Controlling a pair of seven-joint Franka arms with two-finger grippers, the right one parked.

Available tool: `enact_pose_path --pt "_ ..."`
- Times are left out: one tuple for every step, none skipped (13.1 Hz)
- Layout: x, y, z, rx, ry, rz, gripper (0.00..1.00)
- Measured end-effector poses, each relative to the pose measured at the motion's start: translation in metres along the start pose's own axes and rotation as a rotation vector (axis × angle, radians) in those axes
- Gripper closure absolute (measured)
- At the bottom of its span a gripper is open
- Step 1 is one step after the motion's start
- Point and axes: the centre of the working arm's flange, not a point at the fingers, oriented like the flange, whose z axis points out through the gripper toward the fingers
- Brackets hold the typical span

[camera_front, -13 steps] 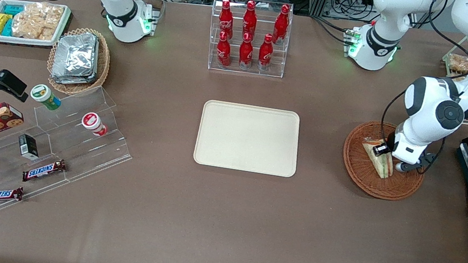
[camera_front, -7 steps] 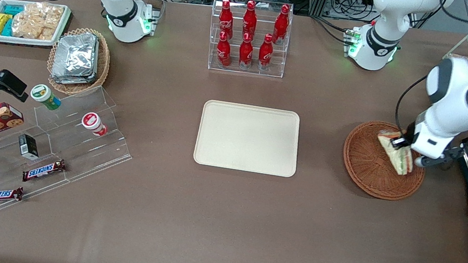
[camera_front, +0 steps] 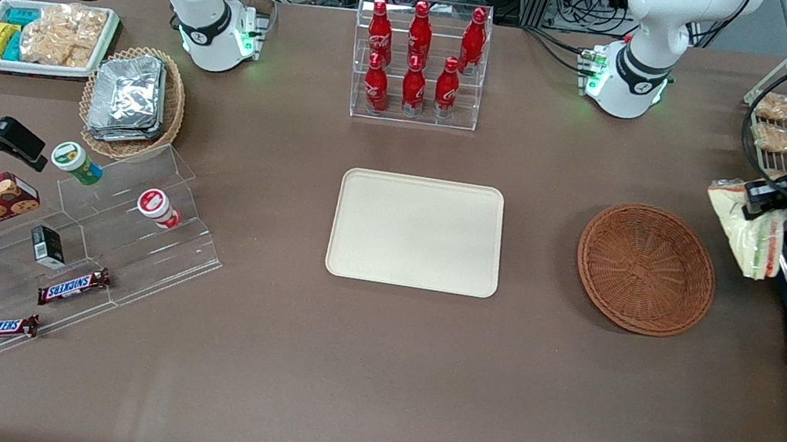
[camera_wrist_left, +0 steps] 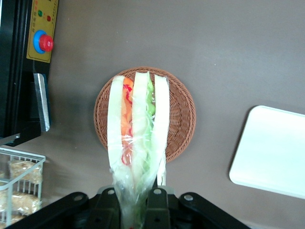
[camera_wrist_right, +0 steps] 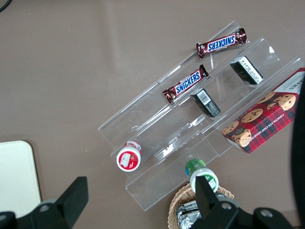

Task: Place sandwich from basket to tray
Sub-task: 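Lift the sandwich out of the basket with the left gripper, then carry the sandwich over the tray and lower it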

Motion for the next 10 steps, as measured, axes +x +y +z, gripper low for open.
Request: enact_pose_path --pt "0.001 0.002 -0.008 -0.002 -0.003 0.013 0.82" --pt "0.001 0.011 -0.014 -0.004 0.001 0.035 0.82" --pt "-0.003 0.029 -0.02 -0.005 0.001 0.069 0.82" --pt "-0.012 0.054 -0.028 -0.003 0.0 0.118 0.82" --pt "-0.026 0.087 -0.036 0.001 0.007 0.172 0.82" --pt "-0.044 0.124 -0.043 0.006 0.018 0.204 0.82" --pt "-0.065 0.163 -0.045 0.011 0.025 0.218 0.82" --pt "-0.087 0.202 -0.041 0.02 0.023 0.225 0.82" --pt "-0.107 0.24 -0.034 0.029 0.021 0.215 0.82" --pt "-0.122 0.273 -0.025 0.034 0.02 0.187 0.82"
